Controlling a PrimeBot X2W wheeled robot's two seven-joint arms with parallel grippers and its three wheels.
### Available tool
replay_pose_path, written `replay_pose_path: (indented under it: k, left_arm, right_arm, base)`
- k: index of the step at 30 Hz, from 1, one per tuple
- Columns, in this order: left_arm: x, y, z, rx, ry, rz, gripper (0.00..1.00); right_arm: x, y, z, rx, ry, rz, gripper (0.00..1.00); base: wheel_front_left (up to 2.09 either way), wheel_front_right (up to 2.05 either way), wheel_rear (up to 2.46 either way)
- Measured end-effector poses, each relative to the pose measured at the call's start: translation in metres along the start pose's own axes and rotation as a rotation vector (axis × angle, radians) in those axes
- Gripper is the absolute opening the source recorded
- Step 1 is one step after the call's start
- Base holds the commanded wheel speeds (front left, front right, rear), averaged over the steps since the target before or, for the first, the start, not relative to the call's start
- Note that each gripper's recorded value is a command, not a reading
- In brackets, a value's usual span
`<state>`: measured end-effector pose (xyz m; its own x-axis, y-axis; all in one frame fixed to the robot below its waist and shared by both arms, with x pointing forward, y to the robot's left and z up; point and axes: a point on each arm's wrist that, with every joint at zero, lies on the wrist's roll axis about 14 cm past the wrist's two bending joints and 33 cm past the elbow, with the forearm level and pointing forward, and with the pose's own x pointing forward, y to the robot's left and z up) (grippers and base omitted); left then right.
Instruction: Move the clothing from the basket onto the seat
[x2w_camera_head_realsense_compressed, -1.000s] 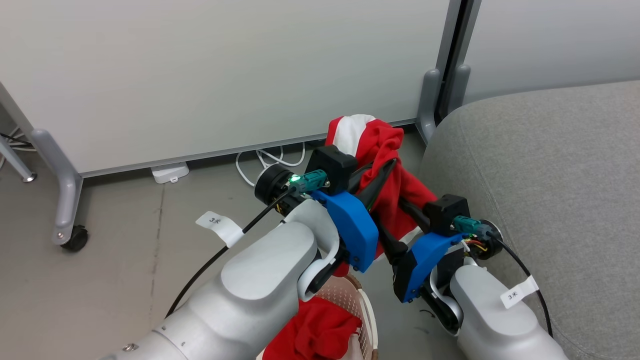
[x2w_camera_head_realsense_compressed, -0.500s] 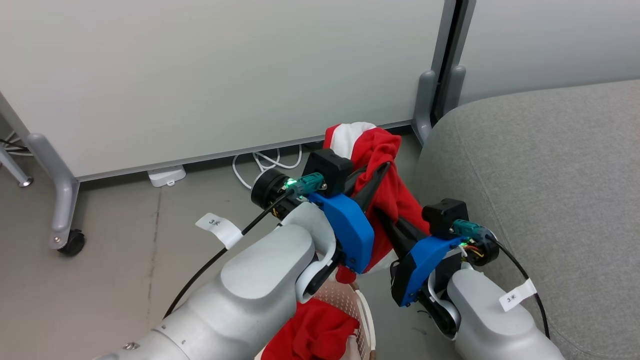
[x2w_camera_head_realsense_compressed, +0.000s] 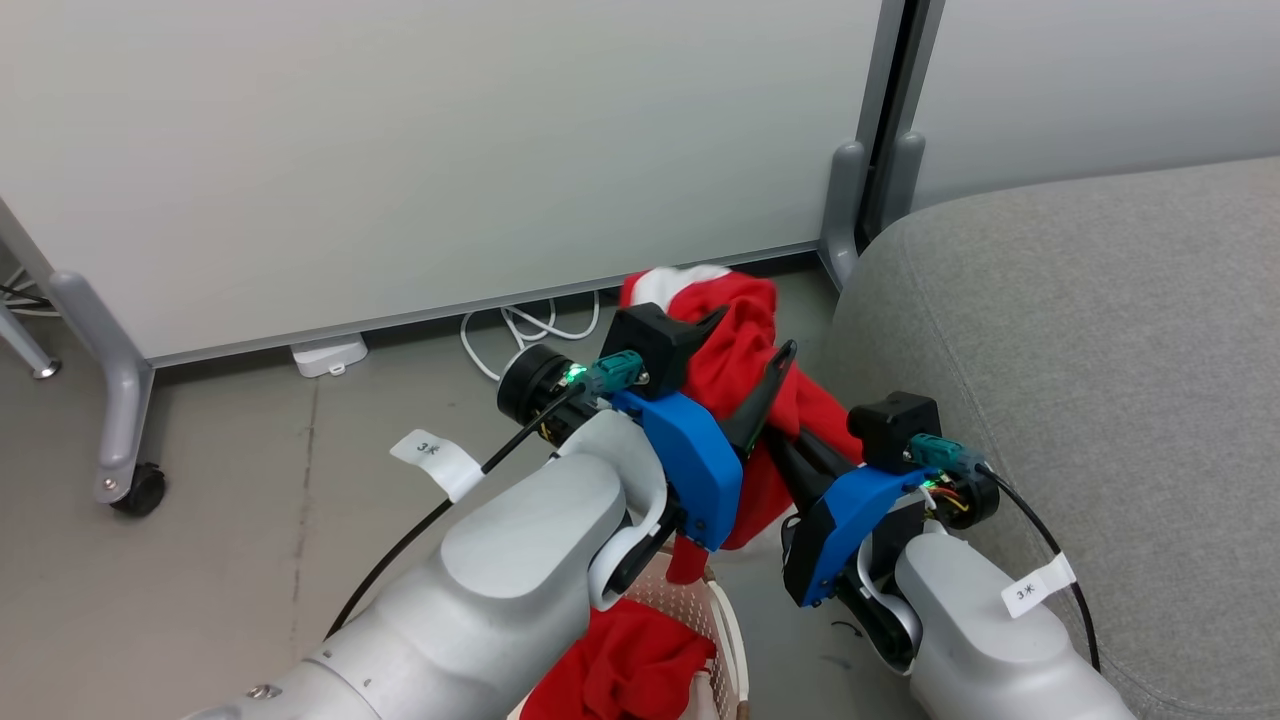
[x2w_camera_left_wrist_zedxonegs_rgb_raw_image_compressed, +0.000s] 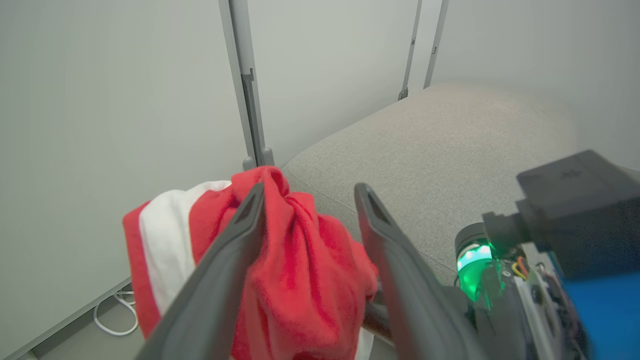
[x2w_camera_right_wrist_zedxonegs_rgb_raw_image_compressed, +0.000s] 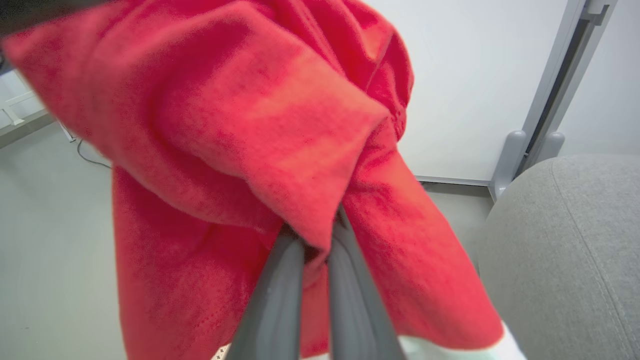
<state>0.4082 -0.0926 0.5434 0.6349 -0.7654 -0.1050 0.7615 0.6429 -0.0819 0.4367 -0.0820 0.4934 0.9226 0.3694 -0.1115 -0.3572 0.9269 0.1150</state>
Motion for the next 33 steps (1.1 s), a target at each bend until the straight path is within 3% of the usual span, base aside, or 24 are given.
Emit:
replay_pose_path:
  k: [14, 23, 33]
  left_arm:
    - [-0.010, 0.019, 0.003, -0.032, -0.074, 0.071, 1.00]
    - [-0.045, 0.055, -0.009, -0.083, -0.128, 0.205, 1.00]
    - [-0.086, 0.071, -0.030, -0.100, -0.170, 0.301, 1.00]
  right_arm:
    - [0.002, -0.003, 0.006, 0.014, -0.017, -0.012, 0.00]
    - [0.007, -0.005, 0.015, 0.022, -0.053, -0.022, 0.00]
    - [0.008, -0.014, 0.014, 0.036, -0.066, -0.049, 0.00]
  base:
    - [0.00, 0.00, 0.00]
    - [0.00, 0.00, 0.00]
    - [0.00, 0.00, 0.00]
